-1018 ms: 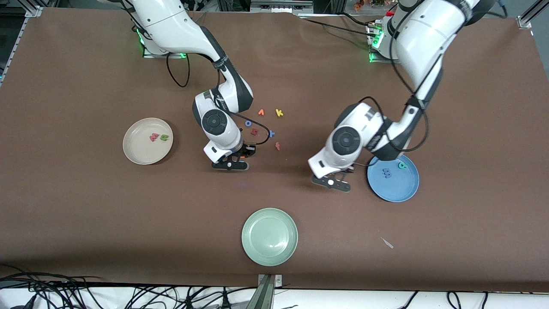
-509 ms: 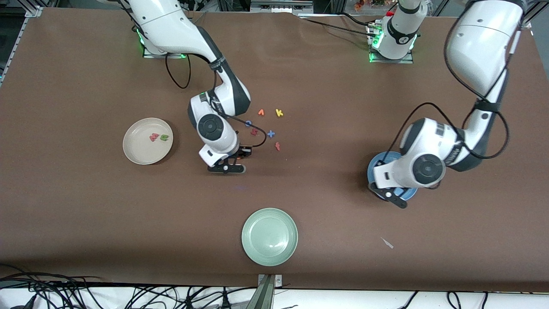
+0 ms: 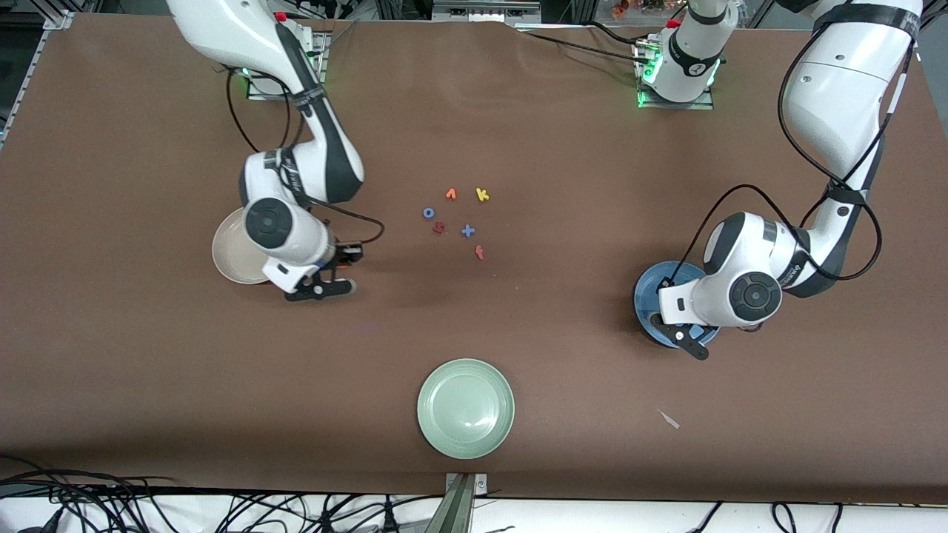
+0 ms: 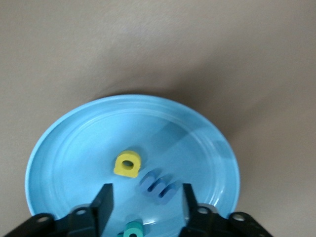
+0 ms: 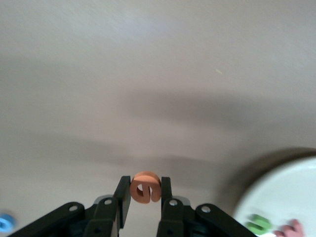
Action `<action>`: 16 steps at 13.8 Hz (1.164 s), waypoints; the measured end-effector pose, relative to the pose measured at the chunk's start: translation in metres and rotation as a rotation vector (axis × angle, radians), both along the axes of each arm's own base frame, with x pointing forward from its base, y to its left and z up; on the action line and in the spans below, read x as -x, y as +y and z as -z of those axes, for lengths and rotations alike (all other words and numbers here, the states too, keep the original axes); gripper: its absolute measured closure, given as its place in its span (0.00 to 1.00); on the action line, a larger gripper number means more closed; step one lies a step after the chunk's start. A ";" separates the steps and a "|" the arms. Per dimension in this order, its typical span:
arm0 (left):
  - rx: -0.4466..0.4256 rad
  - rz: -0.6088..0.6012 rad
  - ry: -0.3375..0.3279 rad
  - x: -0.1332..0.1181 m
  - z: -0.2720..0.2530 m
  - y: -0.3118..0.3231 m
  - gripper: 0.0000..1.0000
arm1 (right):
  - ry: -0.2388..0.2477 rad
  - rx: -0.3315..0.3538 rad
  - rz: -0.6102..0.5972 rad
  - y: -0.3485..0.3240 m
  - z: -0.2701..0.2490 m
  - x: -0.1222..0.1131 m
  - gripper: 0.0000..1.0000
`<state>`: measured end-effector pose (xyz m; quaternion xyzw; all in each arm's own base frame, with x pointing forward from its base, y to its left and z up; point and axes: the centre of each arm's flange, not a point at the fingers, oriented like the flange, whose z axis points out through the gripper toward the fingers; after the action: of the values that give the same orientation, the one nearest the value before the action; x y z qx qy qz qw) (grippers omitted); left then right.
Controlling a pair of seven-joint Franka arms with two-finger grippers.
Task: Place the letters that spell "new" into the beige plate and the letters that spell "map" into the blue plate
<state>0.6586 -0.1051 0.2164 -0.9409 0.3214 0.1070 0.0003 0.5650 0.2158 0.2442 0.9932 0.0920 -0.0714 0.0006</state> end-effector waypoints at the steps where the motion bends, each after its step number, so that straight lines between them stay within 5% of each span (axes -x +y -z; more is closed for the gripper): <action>1: 0.002 0.001 -0.007 -0.001 -0.004 -0.004 0.22 | -0.001 0.006 -0.015 -0.014 0.001 0.011 0.71; 4: -0.001 -0.018 -0.028 -0.005 -0.033 -0.016 0.00 | 0.017 0.019 -0.045 -0.057 -0.002 0.035 0.71; 10: -0.025 -0.090 -0.052 -0.004 -0.181 -0.065 0.00 | 0.057 0.037 -0.045 -0.169 0.004 0.041 0.67; 16: 0.001 -0.231 -0.160 0.018 -0.328 -0.063 0.00 | 0.142 0.013 -0.063 -0.151 -0.039 0.019 0.11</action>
<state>0.6403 -0.1684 0.5448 -0.9772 0.2099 0.0310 0.0131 0.5457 0.0644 0.2834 0.9822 0.1224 -0.1423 0.0026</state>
